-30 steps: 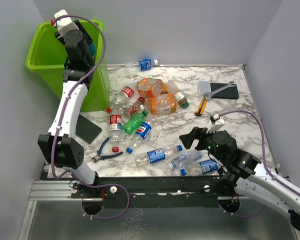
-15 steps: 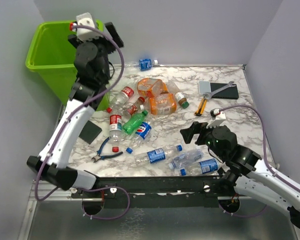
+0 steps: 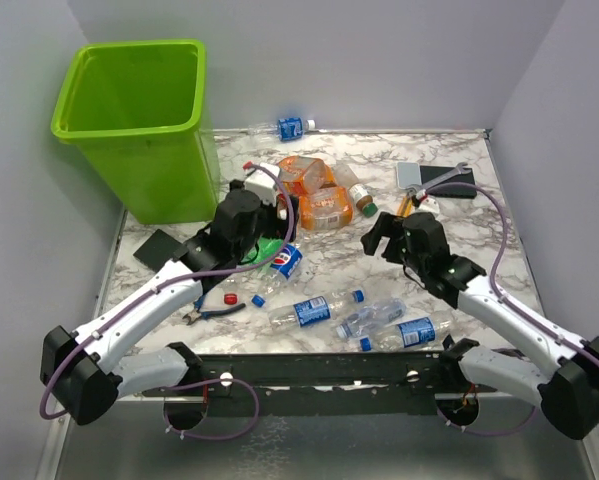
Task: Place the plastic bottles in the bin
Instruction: Move the plastic bottle to the center of the board.
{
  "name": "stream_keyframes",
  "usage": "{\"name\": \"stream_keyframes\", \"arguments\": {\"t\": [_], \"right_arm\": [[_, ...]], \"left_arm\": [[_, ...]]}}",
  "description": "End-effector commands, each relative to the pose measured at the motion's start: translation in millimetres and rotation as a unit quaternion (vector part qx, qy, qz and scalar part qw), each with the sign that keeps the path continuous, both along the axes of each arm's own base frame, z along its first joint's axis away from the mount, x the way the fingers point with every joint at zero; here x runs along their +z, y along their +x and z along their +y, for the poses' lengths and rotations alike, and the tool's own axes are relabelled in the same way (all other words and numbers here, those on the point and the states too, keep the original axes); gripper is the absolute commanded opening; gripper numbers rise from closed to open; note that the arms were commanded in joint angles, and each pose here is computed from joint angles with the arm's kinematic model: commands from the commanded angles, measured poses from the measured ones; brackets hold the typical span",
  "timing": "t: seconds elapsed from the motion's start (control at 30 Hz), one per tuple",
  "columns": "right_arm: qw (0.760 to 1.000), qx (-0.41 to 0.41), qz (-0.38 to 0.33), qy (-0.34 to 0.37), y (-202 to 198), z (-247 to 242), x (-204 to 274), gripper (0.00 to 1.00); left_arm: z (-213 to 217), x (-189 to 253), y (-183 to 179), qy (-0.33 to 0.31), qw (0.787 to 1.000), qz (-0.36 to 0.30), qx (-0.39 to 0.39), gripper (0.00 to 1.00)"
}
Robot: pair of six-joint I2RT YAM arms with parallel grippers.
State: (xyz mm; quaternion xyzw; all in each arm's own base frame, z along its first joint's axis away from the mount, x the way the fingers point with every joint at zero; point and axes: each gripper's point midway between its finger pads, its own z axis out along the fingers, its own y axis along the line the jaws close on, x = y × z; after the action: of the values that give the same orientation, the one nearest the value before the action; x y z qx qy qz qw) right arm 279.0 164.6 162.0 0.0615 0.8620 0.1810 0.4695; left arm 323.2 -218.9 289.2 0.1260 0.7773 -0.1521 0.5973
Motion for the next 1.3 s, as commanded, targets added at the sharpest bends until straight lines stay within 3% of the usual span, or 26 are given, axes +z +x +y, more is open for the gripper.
{"name": "stream_keyframes", "arguments": {"t": [0.0,0.23,0.43,0.73,0.87,1.03,1.13,1.27], "right_arm": [[0.993,0.045,0.024,0.106,13,37,-11,0.93],[0.989,-0.024,0.027,0.14,61,46,-32,0.96],[0.982,-0.098,0.039,0.154,115,34,-47,0.95],[0.987,-0.072,0.059,0.134,166,51,-76,0.95],[0.987,-0.055,0.068,0.133,171,59,-86,0.9],[0.988,-0.05,0.088,0.113,163,55,-102,0.75],[0.988,-0.065,0.101,0.098,146,42,-110,0.65],[0.985,-0.09,0.113,0.092,111,20,-117,0.6]], "left_arm": [[-1,-27,-37,-0.043,0.997,0.027,-0.053,0.99],[25,-75,-51,-0.059,0.998,0.038,-0.008,0.99],[32,-74,-55,-0.082,0.996,0.02,0.0,0.99],[30,-79,-57,-0.079,0.997,0.026,-0.006,0.99],[30,-81,-56,-0.074,0.997,0.028,-0.004,0.99],[29,-84,-54,-0.069,0.997,0.033,-0.004,0.99],[28,-87,-54,-0.067,0.997,0.037,-0.005,0.99],[25,-92,-53,-0.063,0.997,0.045,-0.009,0.99]]}}
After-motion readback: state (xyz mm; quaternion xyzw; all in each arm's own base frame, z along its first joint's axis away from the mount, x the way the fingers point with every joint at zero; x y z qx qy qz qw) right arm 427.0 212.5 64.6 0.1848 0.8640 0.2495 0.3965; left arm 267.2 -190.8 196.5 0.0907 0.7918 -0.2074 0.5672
